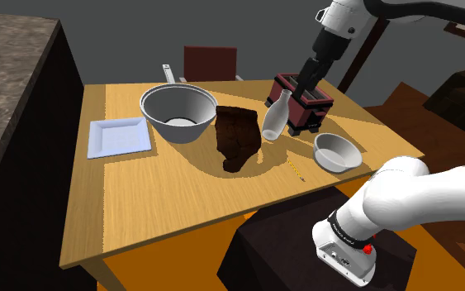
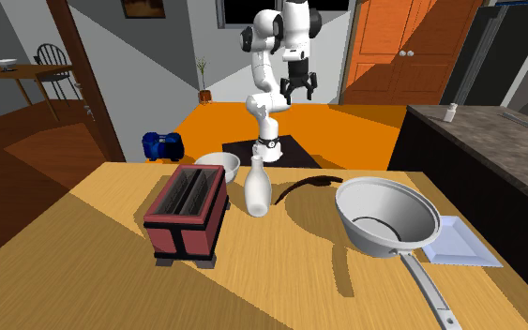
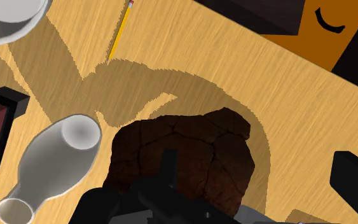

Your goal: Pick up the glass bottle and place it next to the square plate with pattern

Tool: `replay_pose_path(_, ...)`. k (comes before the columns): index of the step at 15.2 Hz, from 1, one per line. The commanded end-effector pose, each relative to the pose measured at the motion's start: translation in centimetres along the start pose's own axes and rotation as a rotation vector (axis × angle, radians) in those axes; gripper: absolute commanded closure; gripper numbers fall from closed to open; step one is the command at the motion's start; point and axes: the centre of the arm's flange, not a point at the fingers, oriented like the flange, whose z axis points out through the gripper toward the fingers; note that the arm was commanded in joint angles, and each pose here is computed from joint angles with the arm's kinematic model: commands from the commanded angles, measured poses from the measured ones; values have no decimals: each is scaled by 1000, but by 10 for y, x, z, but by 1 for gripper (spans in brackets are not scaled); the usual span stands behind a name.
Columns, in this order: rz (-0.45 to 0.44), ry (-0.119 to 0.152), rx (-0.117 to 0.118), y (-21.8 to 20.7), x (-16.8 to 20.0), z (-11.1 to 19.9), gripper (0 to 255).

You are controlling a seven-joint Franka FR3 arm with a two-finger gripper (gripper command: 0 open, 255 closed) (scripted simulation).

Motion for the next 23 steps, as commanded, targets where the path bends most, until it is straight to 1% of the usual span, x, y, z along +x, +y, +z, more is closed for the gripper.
replay_pose_path(1, 0, 0, 0, 0, 0, 0, 0)
replay_pose_path(23, 73, -65, -75, 228, 135, 107, 0)
